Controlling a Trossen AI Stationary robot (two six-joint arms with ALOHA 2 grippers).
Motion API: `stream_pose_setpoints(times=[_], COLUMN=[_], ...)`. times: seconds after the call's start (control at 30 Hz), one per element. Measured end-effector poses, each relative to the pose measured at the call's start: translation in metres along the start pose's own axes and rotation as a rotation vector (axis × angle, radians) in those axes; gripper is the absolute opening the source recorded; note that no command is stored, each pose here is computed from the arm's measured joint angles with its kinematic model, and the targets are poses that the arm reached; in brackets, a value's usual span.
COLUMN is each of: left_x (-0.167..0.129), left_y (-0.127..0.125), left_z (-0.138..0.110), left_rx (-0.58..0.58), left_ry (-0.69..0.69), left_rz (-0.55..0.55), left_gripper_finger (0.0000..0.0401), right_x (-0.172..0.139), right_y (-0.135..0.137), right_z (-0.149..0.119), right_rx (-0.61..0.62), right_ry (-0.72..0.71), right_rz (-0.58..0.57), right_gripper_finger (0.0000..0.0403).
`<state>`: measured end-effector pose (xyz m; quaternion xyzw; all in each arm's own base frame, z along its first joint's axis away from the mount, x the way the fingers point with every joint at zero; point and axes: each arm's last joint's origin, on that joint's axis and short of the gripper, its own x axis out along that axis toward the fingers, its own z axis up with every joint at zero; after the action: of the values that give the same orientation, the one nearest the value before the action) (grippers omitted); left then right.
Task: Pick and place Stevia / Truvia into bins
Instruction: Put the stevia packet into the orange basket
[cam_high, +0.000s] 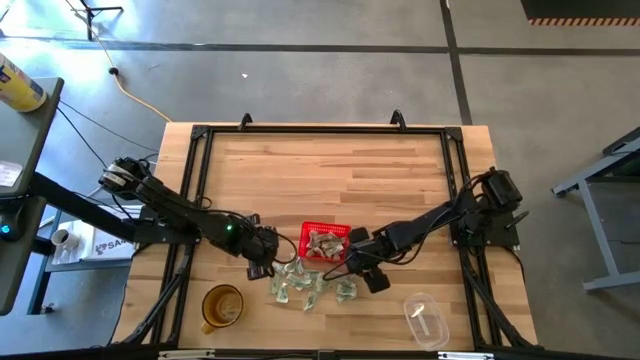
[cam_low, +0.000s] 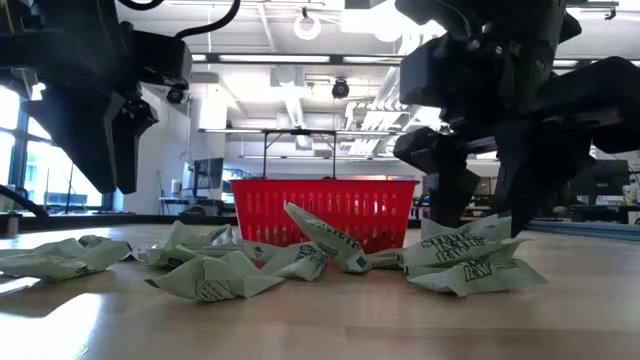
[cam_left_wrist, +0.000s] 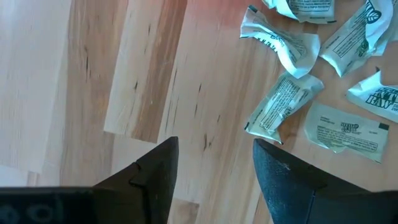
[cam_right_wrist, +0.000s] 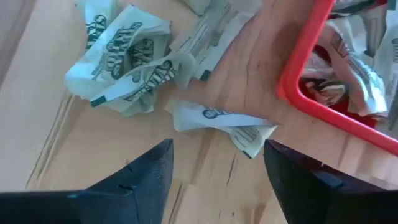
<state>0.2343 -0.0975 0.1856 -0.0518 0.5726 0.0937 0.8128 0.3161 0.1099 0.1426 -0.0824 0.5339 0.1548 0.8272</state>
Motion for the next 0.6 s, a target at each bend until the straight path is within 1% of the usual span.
stream_pose_setpoints(times=[0.1,0.23,0.37,0.47,0.6], left_x=[0.000,0.000,0.000,0.000,0.000], left_y=[0.000,0.000,0.000,0.000,0.000], left_z=[0.000,0.000,0.000,0.000,0.000], left_rx=[0.000,0.000,0.000,0.002,0.024], left_ry=[0.000,0.000,0.000,0.000,0.000], left_rz=[0.000,0.000,0.000,0.000,0.000], left_gripper_finger=[0.0239,0.0239,0.0239,0.0239,0.0239], right_x=[0.000,0.000,0.000,0.002,0.007], right_y=[0.001,0.001,0.001,0.001,0.002], right_z=[0.001,0.008,0.010,0.007,-0.001], right_rx=[-0.019,-0.084,-0.089,-0.116,-0.205], right_ry=[-0.010,-0.082,-0.098,-0.104,-0.112], right_rz=[0.002,-0.001,0.000,-0.001,0.017], right_gripper_finger=[0.0236,0.0236,0.0236,0.0236,0.0236])
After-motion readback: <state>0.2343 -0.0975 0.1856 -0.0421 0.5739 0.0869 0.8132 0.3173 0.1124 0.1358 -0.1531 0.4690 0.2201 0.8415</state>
